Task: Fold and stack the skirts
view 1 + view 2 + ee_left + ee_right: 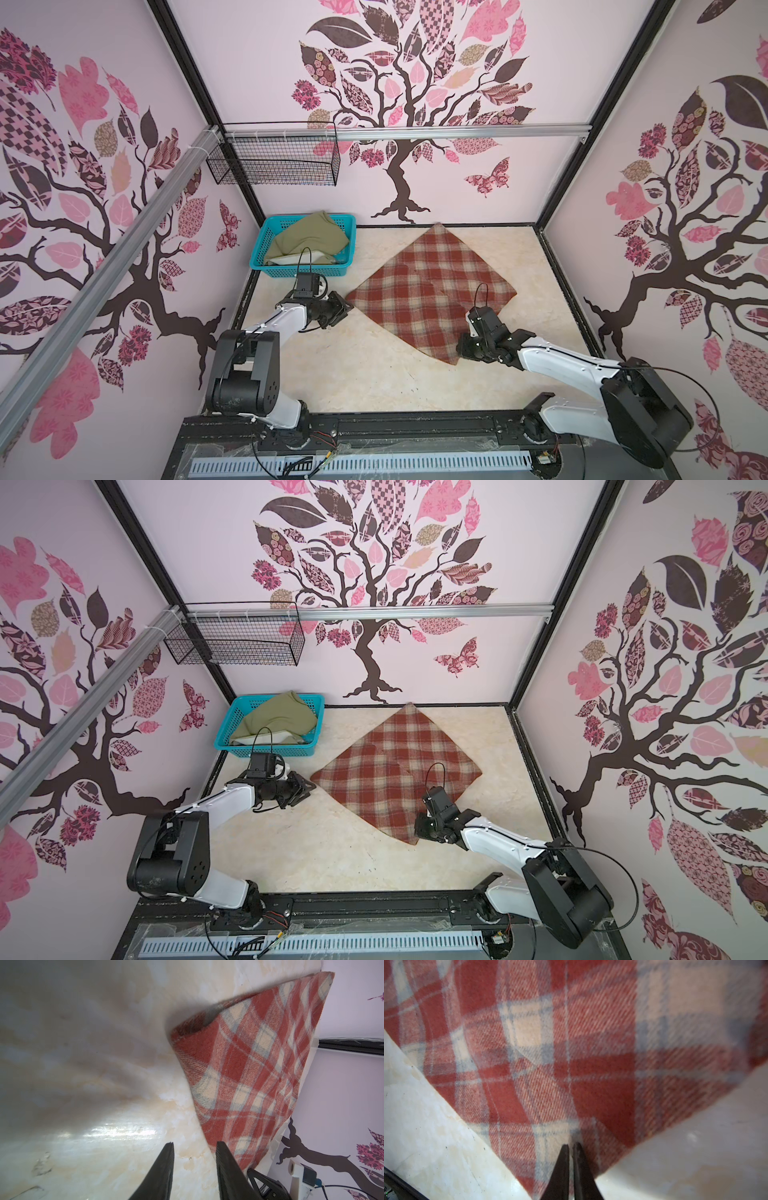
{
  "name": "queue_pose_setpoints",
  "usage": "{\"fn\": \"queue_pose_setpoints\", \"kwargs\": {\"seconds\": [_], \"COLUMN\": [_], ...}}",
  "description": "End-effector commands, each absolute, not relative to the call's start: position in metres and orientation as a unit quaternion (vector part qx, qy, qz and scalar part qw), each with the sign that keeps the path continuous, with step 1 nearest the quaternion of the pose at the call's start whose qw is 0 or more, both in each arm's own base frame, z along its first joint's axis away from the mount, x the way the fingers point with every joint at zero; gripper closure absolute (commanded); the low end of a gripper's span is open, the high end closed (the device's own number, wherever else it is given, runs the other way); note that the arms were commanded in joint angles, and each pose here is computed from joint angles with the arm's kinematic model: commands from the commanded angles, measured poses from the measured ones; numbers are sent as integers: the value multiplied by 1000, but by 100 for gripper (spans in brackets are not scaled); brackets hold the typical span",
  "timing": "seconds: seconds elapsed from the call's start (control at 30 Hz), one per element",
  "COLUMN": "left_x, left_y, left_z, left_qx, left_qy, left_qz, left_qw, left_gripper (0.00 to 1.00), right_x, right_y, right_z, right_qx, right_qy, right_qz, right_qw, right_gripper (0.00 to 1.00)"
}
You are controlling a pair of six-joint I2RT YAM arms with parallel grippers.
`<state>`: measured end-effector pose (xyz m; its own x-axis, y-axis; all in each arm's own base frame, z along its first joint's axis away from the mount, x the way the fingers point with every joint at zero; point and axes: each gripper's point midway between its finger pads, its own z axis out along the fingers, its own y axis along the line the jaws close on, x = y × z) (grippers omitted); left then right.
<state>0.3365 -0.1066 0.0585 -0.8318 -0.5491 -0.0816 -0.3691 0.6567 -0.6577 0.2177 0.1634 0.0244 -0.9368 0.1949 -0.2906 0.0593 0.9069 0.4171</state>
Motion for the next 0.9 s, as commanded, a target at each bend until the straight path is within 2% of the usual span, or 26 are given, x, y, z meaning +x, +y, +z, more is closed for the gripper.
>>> {"fn": "queue_pose_setpoints", "kwargs": {"seconds": [0.0, 0.43, 0.87], "left_x": [353, 396, 405], "left_y": [-104, -95, -91], "left_z": [61, 51, 27], "left_qx": [-258, -270, -282], "left_qy": [896, 888, 886], "left_qz": [-324, -314, -304], "left_qw": [159, 201, 208], "left_gripper": [62, 62, 65], "right_x": [198, 202, 205], "right_y": [152, 159, 163], "right_z": [12, 23, 20], "right_qx": [73, 64, 59], "right_qy": [972, 969, 971], "right_qz": [180, 196, 195], "right_qw": [130, 135, 127], "right_gripper": [90, 91, 90]}}
